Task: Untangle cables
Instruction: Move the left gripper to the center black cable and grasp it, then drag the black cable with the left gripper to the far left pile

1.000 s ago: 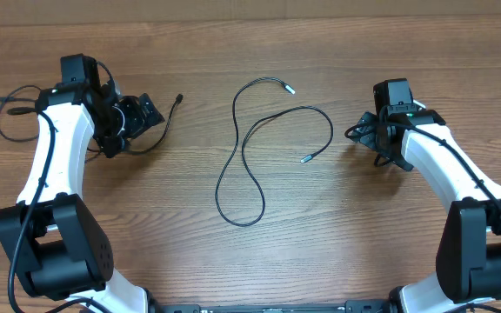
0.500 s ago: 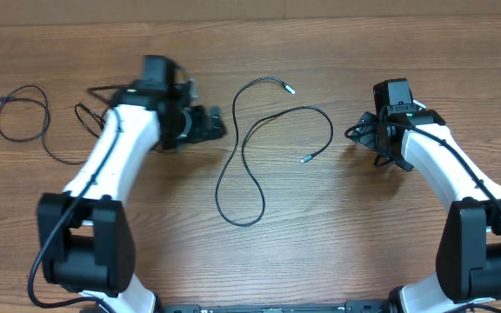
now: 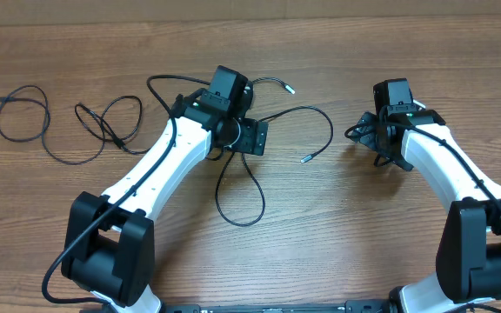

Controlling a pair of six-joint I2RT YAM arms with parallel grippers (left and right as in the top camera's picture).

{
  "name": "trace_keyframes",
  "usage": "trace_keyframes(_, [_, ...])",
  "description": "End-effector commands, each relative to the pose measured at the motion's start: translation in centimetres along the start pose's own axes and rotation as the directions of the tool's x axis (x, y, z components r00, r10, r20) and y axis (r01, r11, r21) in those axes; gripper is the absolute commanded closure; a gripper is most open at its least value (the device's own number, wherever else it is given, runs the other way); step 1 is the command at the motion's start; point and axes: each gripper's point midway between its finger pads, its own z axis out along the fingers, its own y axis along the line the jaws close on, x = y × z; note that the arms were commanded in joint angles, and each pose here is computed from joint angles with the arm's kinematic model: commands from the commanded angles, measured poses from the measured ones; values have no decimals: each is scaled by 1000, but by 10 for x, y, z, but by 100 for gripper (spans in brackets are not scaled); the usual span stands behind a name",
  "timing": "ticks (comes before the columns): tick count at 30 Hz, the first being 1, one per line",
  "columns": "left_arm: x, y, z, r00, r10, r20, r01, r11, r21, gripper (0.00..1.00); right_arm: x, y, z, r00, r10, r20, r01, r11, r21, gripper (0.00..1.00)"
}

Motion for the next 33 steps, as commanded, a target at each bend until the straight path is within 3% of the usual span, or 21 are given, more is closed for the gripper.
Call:
trace_keyframes(1, [2, 1, 5, 1000, 27, 2, -27, 999, -24, 46, -3, -4, 1, 1000, 2, 14, -2, 1000, 16, 0])
trace_keyframes(2, [1, 2, 6, 1000, 28, 7, -28, 999, -33, 58, -3, -4, 1, 1000, 2, 14, -2, 1000, 16, 0])
trace_keyframes(4, [-1, 6, 8, 999, 30, 15, -29, 998, -56, 68, -3, -4, 1, 1000, 2, 14, -2, 1000, 16, 0])
trace_keyframes(8, [-5, 11, 12, 999, 30, 26, -28, 996, -84, 72, -3, -4, 1, 1000, 2, 14, -2, 1000, 16, 0])
trace_keyframes(9, [-5, 12, 14, 999, 30, 27, -28, 996, -91, 72, -3, -4, 1, 1000, 2, 14, -2, 1000, 16, 0])
trace_keyframes(13, [-5, 13, 25, 999, 29, 19, -27, 995, -92, 56, -3, -4, 1, 1000, 2, 14, -2, 1000, 16, 0])
trace_keyframes(17, [3, 18, 40, 1000, 21, -23, -23, 994, -103, 52, -3, -4, 1, 1000, 2, 14, -2, 1000, 16, 0])
trace_keyframes(33, [26, 52, 94, 993, -12, -115, -16, 970, -241, 58, -3, -4, 1, 1000, 2, 14, -2, 1000, 16, 0])
